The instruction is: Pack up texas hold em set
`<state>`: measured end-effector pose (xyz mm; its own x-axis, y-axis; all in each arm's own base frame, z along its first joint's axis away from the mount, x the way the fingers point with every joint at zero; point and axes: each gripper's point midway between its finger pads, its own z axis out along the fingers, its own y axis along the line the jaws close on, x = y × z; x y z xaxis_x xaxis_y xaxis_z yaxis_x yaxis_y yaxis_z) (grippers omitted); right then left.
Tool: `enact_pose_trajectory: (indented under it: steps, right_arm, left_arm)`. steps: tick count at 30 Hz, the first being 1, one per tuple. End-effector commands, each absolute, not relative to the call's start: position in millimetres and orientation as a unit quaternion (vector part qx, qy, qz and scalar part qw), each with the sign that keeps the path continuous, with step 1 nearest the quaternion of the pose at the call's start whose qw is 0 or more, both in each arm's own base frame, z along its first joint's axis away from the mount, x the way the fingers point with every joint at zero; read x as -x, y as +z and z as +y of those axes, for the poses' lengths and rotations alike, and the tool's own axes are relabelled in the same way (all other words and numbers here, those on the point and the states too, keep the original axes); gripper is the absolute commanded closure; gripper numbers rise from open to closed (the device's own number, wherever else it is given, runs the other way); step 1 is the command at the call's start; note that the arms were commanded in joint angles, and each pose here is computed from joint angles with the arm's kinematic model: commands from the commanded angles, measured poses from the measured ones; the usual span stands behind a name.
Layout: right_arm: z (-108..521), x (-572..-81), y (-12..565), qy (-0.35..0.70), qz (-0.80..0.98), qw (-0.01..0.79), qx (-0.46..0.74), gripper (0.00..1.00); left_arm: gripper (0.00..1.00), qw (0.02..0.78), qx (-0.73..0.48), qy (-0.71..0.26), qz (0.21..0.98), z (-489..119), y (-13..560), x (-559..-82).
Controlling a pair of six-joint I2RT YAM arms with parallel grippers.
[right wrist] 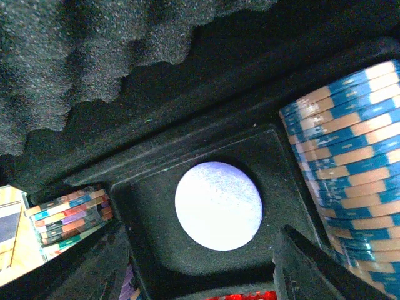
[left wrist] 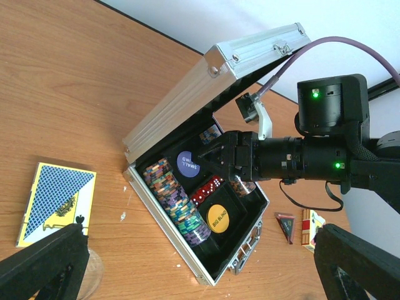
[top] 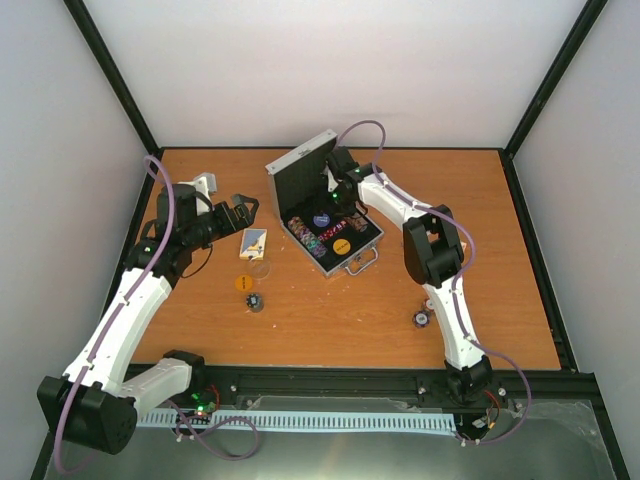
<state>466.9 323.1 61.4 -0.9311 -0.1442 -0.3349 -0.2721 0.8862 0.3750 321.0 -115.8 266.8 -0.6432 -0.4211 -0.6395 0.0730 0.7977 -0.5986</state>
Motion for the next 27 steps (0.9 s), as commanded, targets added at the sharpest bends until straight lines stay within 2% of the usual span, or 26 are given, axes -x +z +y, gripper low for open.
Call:
enact_pose_trajectory:
  steps: [1,8,14,19,23,27]
  right_arm:
    - [328,-469,64,0.208,0.959,0.157,0.112,0.35]
    - [315,-456,94,0.195,0.957,0.173,0.127,0.35]
    - [270,-407,117,0.159,0.96,0.187,0.135,0.3]
    - [197,-372,123,0.109,0.971,0.192,0.089,0.22]
    - [116,-360,118,0.066,0.979,0.191,-0.002,0.11]
    - [43,-357,105,0.032,0.978,0.178,-0.105,0.07]
  left_arm:
    - [0.0,0.431,0.093,-0.301,0.845,-114,288,-321]
    - [0.0,0.442,0.099,-0.292,0.842,-109,293,-321]
    - [0.0,0.439,0.102,-0.288,0.845,-109,289,-323]
    - [0.0,0.448,0.101,-0.278,0.844,-105,291,-327]
    - [0.0,0.452,0.096,-0.275,0.843,-106,294,-329]
    - [0.0,0.45,0.099,-0.277,0.843,-106,294,-330]
